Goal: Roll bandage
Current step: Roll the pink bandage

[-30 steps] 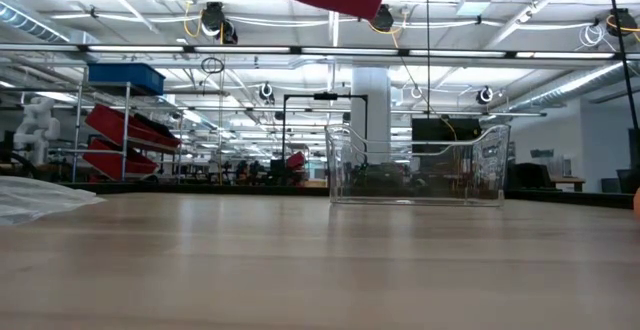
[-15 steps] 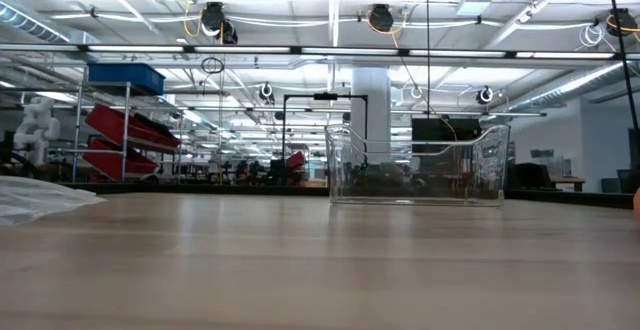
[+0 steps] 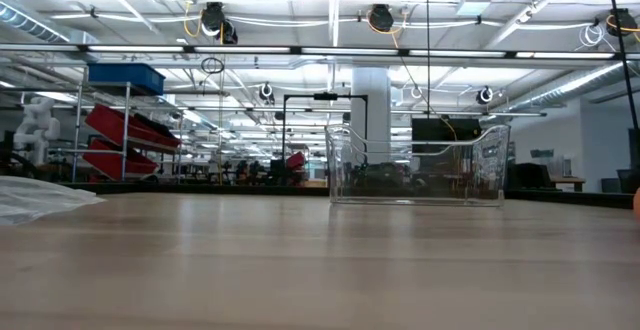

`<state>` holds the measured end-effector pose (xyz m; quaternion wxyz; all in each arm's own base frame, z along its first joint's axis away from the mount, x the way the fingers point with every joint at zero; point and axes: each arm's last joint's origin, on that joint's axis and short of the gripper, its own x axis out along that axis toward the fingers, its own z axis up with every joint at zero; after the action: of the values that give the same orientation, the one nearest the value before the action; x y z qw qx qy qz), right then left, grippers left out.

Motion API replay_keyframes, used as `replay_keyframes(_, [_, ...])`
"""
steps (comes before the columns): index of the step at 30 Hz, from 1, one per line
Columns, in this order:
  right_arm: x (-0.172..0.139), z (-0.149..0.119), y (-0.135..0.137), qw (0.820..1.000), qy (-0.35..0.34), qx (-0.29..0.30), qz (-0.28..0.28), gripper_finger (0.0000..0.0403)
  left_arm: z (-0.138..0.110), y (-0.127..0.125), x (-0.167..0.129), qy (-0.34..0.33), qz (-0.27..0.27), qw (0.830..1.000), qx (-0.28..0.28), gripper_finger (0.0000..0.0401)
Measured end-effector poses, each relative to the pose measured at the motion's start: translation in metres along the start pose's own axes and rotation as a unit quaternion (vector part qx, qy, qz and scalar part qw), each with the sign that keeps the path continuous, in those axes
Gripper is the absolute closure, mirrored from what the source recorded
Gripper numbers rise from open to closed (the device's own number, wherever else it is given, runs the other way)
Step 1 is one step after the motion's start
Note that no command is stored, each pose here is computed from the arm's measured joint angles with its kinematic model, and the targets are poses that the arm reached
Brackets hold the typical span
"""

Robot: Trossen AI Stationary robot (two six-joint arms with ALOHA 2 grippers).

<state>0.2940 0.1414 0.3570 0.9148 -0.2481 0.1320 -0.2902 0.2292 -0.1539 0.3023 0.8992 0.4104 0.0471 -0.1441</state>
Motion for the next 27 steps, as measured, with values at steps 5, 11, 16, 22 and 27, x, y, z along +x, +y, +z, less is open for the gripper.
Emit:
replay_keyframes(5, [0.008,-0.019,0.011,0.999,-0.009,0.037,0.033,0.0403,0.008,-0.002,-0.002,-0.048,-0.018,0.999,0.018,0.0383])
replay_keyframes(11, [0.01,-0.046,0.025,0.995,-0.013,0.088,0.049,0.0403,0.014,-0.006,-0.005,-0.066,-0.017,0.997,0.032,0.0383])
replay_keyframes(16, [0.01,-0.07,0.038,0.985,-0.012,0.136,0.109,0.0403,0.017,-0.003,-0.006,-0.05,0.021,0.998,0.038,0.0383])
replay_keyframes(22, [0.011,-0.084,0.05,0.976,-0.01,0.158,0.152,0.0403,0.017,0.002,-0.005,-0.056,0.041,0.997,0.027,0.0383])
replay_keyframes(27, [0.012,-0.084,0.059,0.961,-0.019,0.173,0.215,0.0403,0.014,0.008,-0.004,-0.031,0.075,0.997,0.015,0.0383])
